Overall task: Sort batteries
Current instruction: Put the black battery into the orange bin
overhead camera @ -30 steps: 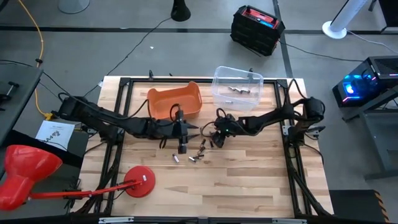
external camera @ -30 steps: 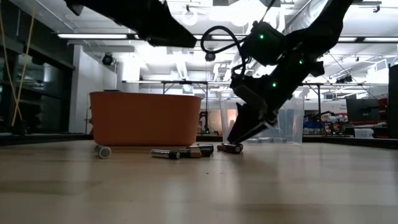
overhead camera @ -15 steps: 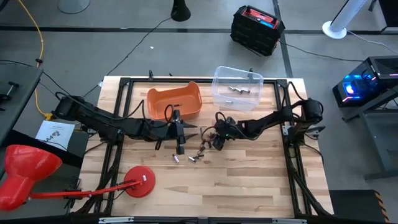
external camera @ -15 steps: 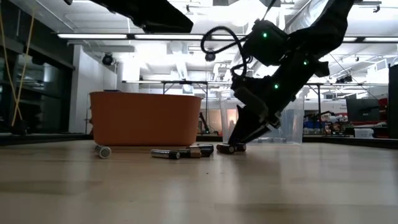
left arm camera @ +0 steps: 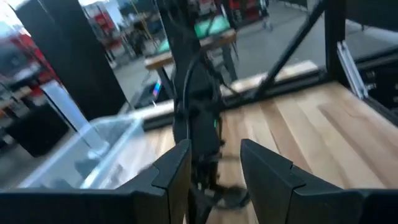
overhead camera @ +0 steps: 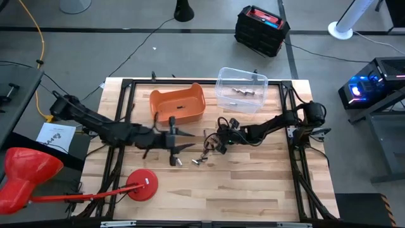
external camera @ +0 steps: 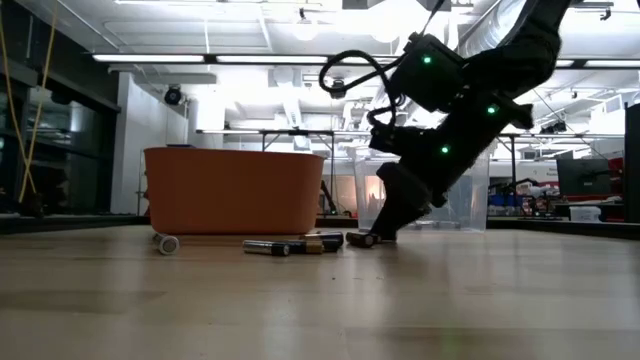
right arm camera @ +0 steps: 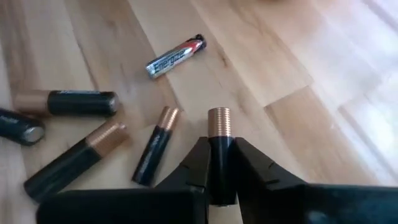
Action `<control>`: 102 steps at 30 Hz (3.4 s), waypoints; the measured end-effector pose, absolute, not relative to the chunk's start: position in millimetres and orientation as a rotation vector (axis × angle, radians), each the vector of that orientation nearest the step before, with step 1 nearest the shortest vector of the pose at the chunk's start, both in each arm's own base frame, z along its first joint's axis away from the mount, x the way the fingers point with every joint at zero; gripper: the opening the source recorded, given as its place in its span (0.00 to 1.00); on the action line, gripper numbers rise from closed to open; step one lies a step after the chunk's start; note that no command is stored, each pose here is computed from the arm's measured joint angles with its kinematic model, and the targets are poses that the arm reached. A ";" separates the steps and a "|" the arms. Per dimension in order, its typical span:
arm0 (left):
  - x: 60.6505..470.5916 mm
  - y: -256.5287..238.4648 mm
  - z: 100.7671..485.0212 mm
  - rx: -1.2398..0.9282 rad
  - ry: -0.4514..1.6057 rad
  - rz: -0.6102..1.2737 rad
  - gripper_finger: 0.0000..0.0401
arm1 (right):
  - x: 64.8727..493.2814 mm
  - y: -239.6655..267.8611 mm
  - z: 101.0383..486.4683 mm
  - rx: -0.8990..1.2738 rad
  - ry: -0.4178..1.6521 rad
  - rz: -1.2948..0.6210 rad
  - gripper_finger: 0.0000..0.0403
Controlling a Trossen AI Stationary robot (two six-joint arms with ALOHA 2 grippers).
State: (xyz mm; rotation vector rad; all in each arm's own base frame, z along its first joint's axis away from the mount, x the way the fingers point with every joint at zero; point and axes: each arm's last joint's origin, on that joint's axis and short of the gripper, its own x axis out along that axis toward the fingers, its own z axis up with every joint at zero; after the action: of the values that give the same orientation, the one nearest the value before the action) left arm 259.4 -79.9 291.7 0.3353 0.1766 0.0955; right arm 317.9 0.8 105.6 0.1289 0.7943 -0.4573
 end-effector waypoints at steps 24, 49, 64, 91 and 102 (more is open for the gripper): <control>231.9 -92.7 294.5 0.402 0.172 0.266 0.33 | 408.2 -93.3 219.9 0.082 0.401 -0.378 0.32; 230.8 -90.8 290.2 0.382 0.211 0.316 0.33 | 380.2 4.1 196.2 -0.058 0.898 -0.264 0.48; 229.9 -90.0 286.6 0.412 0.249 0.328 0.33 | 390.6 -17.2 229.5 -0.191 0.648 -0.264 0.48; 228.8 -87.6 284.3 0.408 0.272 0.388 0.33 | 309.7 17.9 130.3 0.161 0.723 -0.403 0.48; 229.1 -86.3 283.7 0.412 0.279 0.393 0.33 | 314.6 23.3 107.4 0.202 0.691 -0.402 0.48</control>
State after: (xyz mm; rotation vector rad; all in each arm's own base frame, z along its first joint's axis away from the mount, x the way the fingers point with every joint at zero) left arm 229.1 -86.3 283.7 0.4120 0.2785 0.3927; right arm 314.6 23.3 107.4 0.2024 0.6905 -0.4017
